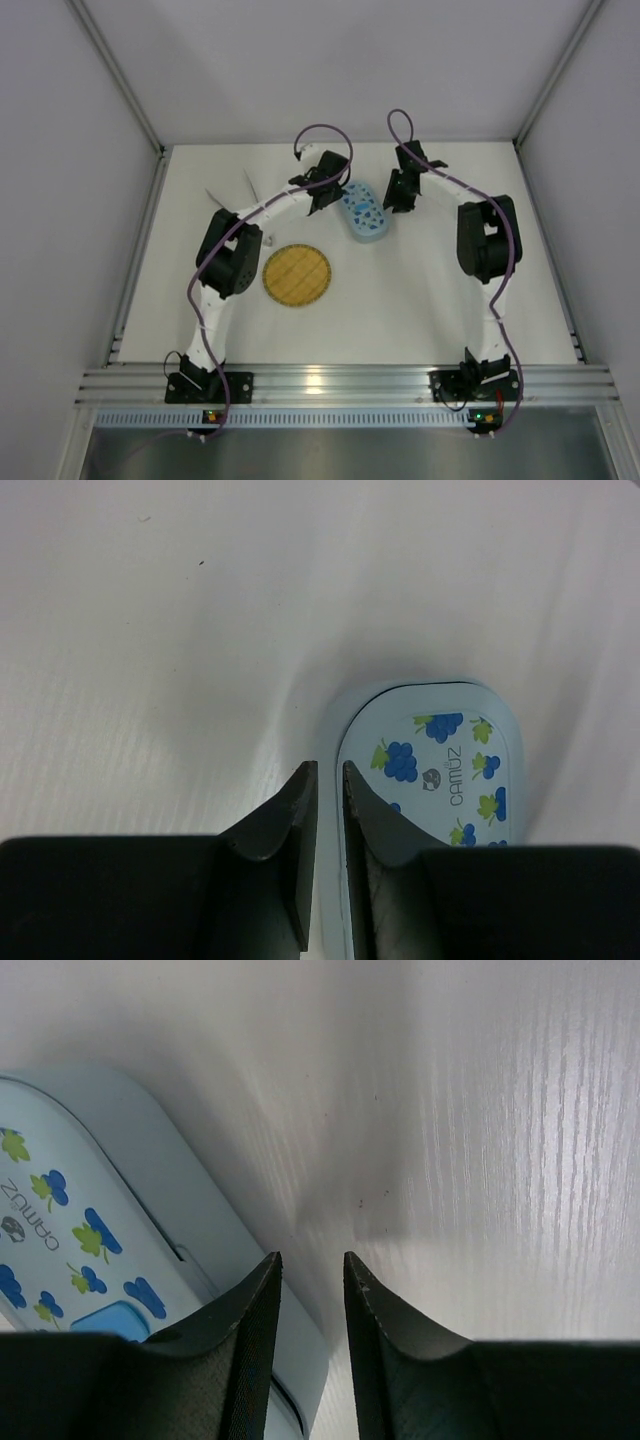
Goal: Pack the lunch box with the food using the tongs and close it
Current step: Close the box lid on the packing box.
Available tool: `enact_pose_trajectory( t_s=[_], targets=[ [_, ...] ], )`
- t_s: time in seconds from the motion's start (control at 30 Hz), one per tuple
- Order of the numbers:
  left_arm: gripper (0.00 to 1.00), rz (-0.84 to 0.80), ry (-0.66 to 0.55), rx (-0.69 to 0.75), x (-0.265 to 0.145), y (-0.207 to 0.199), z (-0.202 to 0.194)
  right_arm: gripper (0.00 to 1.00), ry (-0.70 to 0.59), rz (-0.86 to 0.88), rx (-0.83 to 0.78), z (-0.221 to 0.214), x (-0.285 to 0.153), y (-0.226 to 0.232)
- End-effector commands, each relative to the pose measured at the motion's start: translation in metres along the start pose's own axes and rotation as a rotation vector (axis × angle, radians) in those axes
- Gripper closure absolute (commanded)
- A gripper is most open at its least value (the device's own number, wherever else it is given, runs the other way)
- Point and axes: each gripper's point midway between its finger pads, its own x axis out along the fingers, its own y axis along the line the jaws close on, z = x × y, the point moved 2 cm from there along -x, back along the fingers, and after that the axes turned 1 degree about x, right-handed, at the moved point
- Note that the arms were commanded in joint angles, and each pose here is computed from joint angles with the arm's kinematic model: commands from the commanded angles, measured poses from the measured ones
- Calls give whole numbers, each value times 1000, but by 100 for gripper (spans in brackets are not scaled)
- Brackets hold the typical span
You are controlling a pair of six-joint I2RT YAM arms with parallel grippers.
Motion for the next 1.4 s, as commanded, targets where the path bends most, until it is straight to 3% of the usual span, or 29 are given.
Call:
enact_pose_trajectory(
  t_s=[0.0, 0.27, 0.63, 1.0, 1.37],
  targets=[
    [79, -96, -115, -20, -39, -26, 48, 69, -84, 83, -27, 15, -30, 27],
    [78, -138, -116, -10, -57, -34, 60, 70, -80, 101, -41, -3, -40, 37],
    [79, -161, -42, 37, -62, -30, 43, 70, -79, 109, -66, -33, -49, 51],
    [79, -171, 74, 169, -50, -24, 10, 70, -183, 16, -53, -9, -78, 37],
    [79, -112, 146, 253, -37, -17, -16, 70, -219, 95, -74, 0, -113, 50]
  ],
)
